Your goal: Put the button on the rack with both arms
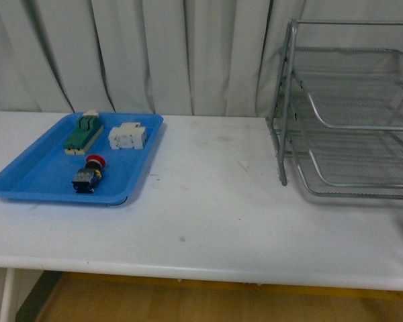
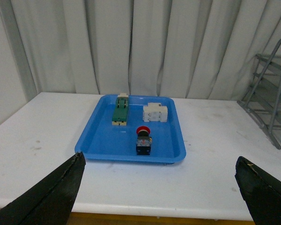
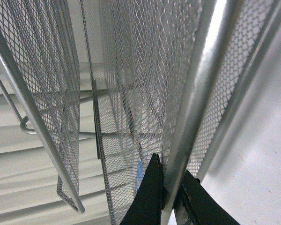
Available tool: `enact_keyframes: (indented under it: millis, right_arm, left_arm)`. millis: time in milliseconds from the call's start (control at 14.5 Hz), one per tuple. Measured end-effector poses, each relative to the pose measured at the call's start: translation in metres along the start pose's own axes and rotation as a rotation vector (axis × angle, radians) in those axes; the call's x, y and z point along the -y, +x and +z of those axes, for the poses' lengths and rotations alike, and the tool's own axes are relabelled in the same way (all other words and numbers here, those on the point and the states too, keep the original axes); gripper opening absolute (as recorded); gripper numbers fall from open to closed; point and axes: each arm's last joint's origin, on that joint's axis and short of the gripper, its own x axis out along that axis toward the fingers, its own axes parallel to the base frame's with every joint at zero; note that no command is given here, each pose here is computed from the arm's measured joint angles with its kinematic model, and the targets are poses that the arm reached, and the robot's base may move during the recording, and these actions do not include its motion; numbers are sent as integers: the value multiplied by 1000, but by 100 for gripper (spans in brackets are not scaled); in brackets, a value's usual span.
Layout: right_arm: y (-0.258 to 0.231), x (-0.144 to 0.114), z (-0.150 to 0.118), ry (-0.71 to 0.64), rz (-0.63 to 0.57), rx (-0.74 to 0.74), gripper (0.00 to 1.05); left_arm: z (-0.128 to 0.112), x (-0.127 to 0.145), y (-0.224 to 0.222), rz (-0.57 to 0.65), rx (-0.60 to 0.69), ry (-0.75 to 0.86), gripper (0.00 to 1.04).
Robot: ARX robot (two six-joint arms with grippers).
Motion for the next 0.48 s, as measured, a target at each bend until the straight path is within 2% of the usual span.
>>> enact_keyframes:
  millis: [483]
  right_arm:
    - [-61,13,-1,8,-99,-14,4]
  left_arm:
    - [0,0,0,-1,0,0,98]
